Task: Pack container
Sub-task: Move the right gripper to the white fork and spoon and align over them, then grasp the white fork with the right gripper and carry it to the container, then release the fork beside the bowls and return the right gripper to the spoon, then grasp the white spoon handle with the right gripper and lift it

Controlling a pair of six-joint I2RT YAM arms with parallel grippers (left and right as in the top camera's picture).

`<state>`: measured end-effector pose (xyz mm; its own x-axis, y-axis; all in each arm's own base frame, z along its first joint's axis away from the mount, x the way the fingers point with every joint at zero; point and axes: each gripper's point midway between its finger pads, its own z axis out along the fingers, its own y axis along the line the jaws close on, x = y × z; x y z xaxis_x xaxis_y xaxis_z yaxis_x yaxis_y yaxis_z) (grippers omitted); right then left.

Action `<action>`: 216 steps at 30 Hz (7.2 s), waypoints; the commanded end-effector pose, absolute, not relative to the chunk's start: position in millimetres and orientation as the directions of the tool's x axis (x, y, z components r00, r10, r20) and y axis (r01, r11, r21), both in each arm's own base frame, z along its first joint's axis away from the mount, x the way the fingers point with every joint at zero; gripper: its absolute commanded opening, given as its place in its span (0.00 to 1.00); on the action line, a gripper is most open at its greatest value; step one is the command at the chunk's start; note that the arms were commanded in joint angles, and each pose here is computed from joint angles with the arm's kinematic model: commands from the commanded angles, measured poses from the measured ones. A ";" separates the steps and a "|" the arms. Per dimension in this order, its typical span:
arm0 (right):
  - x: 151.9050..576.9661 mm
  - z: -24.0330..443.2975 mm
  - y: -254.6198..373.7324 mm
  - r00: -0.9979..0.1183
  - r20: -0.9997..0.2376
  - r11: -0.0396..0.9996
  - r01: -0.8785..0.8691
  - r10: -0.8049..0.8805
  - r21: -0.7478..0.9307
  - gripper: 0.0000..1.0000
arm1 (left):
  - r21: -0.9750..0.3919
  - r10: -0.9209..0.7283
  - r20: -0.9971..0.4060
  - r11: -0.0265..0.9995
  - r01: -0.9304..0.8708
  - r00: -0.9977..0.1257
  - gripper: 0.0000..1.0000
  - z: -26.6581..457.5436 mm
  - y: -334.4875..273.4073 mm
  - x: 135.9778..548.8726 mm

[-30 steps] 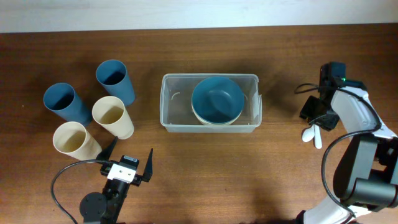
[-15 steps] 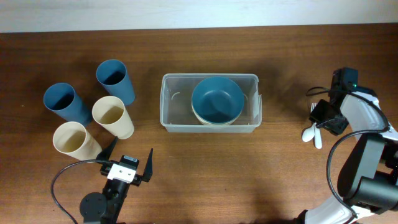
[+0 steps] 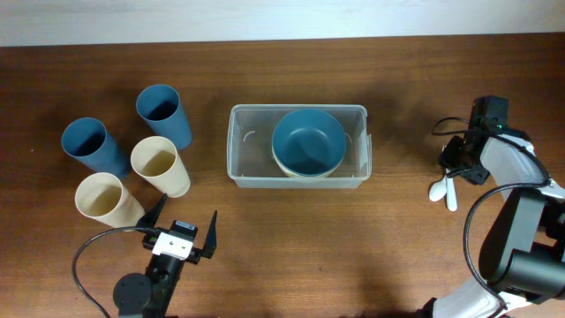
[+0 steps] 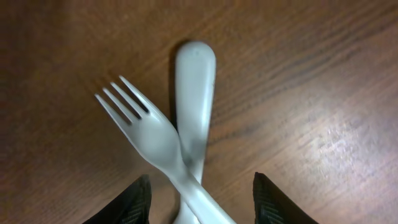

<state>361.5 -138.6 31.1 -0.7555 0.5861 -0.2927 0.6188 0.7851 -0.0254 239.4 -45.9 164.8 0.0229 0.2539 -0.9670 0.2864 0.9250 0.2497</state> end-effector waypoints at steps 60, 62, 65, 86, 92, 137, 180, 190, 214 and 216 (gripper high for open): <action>354.5 -3.9 -114.8 -0.829 -0.253 0.852 0.522 0.498 -0.032 0.04 | 0.259 0.263 -0.965 0.926 0.275 0.022 1.00 162.9 -43.6 239.9; 355.4 -3.6 -113.5 -0.829 -0.252 0.853 0.521 0.499 -0.023 0.04 | 0.259 0.263 -0.965 0.926 0.275 0.022 1.00 162.9 -43.6 239.9; 358.6 2.2 -110.5 -0.830 -0.249 0.857 0.516 0.499 -0.002 0.04 | 0.259 0.263 -0.965 0.926 0.275 0.022 1.00 162.9 -43.6 239.9; 405.3 138.4 5.1 -0.920 -0.359 0.918 0.003 0.159 0.397 0.04 | 0.259 0.263 -0.965 0.926 0.275 0.022 1.00 162.9 -43.6 239.9; 405.9 140.5 68.9 -0.920 -0.392 0.909 -0.166 -0.003 0.382 0.04 | 0.259 0.263 -0.965 0.926 0.275 0.022 1.00 162.9 -43.6 239.9; 394.4 165.9 -22.8 -0.816 -0.258 0.853 0.470 0.518 0.226 0.50 | 0.259 0.263 -0.965 0.926 0.275 0.022 1.00 162.9 -43.6 239.9; 347.4 37.7 -135.9 -0.540 -0.300 0.580 0.813 0.786 0.056 0.49 | 0.259 0.263 -0.965 0.926 0.275 0.022 1.00 162.9 -43.6 239.9; 349.8 35.9 -150.5 -0.513 -0.368 0.558 0.829 0.775 0.020 0.49 | 0.259 0.263 -0.965 0.926 0.275 0.022 1.00 162.9 -43.6 239.9; 360.1 -15.5 -135.6 -0.441 -0.253 0.475 0.875 0.861 0.090 0.49 | 0.259 0.263 -0.965 0.926 0.275 0.022 1.00 162.9 -43.6 239.9; 360.7 -15.8 -133.4 -0.443 -0.243 0.477 0.873 0.863 0.099 0.44 | 0.259 0.263 -0.965 0.926 0.275 0.022 1.00 162.9 -43.6 239.9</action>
